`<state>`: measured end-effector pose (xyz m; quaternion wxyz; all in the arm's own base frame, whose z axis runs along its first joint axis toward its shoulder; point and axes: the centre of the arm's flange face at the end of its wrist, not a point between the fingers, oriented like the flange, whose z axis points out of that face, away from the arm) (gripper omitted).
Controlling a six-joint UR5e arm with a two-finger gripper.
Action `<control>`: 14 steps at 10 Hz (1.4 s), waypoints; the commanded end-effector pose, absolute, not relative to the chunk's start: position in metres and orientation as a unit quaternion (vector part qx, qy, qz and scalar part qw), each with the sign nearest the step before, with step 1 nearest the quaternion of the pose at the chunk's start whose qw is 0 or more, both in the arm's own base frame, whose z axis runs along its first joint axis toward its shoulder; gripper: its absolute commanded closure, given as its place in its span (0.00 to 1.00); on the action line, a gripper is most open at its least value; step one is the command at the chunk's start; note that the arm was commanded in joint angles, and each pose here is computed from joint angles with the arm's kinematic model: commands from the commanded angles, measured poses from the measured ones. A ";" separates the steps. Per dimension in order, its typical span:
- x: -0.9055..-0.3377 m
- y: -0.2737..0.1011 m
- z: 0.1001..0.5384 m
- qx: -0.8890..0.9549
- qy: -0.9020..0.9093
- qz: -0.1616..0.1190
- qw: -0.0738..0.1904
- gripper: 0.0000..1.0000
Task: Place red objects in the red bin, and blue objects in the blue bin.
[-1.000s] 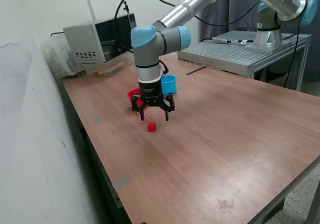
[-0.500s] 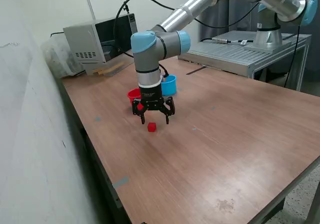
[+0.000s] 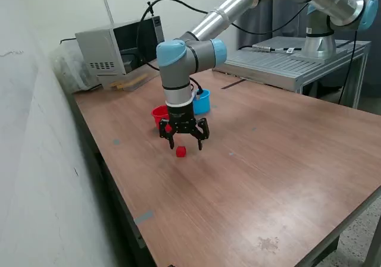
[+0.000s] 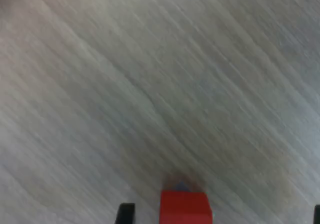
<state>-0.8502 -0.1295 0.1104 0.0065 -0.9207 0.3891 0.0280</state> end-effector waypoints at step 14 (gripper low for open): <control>-0.852 -0.044 0.236 -0.847 0.512 0.140 0.022 1.00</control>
